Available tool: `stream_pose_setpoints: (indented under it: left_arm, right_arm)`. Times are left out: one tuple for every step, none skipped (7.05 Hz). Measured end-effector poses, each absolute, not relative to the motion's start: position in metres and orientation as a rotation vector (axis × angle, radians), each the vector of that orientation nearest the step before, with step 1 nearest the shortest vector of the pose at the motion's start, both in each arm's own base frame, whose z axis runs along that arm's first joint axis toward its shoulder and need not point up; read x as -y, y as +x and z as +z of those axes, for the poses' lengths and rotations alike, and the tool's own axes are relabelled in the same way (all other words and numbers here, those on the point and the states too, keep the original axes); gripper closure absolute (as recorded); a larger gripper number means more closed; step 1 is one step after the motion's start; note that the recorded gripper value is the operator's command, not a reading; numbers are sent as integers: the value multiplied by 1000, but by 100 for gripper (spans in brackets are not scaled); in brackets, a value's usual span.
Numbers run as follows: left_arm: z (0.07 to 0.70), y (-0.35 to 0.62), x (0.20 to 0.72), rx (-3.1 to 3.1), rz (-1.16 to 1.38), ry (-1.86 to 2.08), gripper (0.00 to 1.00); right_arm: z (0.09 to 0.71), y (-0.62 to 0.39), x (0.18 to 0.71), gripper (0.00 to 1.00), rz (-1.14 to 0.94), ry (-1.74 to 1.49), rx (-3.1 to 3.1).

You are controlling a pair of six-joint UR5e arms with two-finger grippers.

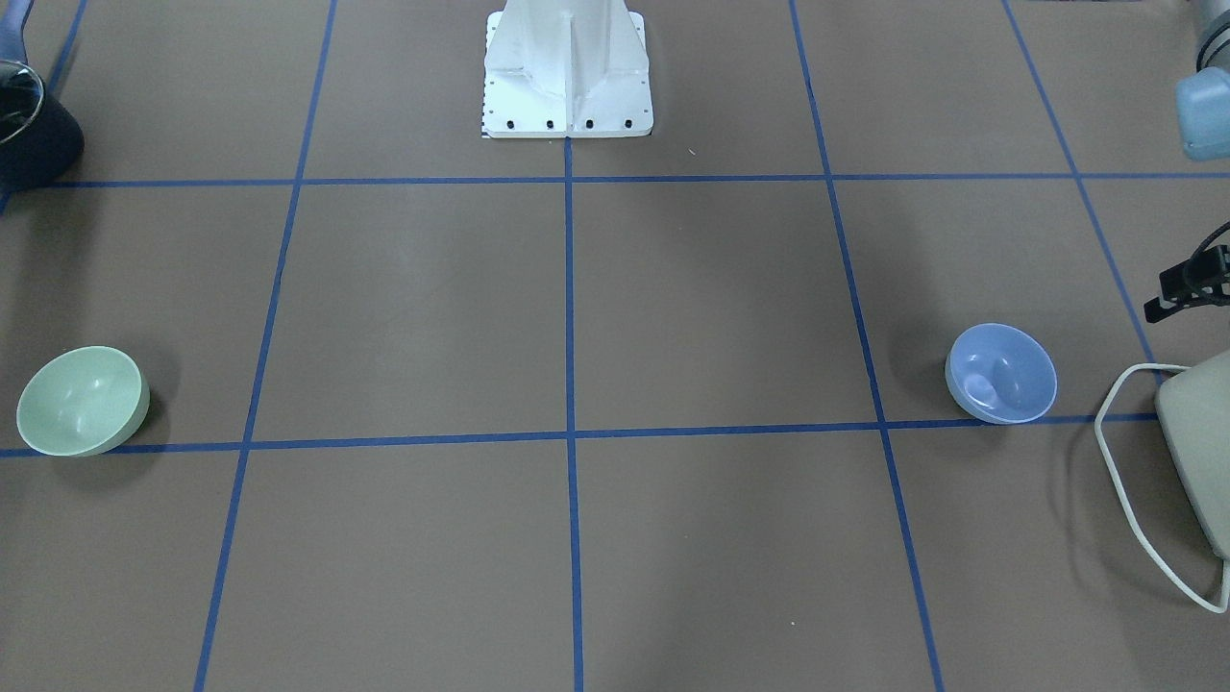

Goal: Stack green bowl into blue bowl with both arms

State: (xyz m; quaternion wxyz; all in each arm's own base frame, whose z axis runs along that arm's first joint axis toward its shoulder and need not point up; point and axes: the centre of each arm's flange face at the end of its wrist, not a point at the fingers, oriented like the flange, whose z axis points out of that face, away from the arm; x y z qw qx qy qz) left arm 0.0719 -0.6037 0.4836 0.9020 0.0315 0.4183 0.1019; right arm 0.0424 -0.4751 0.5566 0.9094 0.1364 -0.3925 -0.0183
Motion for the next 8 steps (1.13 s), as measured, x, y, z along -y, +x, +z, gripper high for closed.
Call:
stream_pose_setpoints:
  left_arm:
    - [501, 93, 613, -871, 210, 64, 2]
    - [518, 114, 618, -880, 198, 64, 2]
    - [535, 132, 619, -879, 195, 61, 2]
    - [546, 147, 619, -864, 202, 55, 2]
    - [557, 162, 617, -849, 215, 45, 2]
    - [568, 177, 615, -842, 235, 38, 2]
    - [578, 186, 614, -841, 249, 36, 3]
    - [585, 192, 612, -841, 257, 34, 3]
  right_arm:
    - [552, 43, 477, 0, -36, 285, 811]
    - [550, 42, 479, 0, -36, 286, 813]
    - [548, 42, 480, 0, -37, 287, 815]
    - [547, 41, 481, 0, -39, 288, 817]
    - [546, 40, 482, 0, -40, 287, 818]
    - [547, 39, 482, 0, -41, 285, 817]
    - [547, 39, 483, 0, -42, 284, 816]
    - [548, 39, 483, 0, -42, 283, 815]
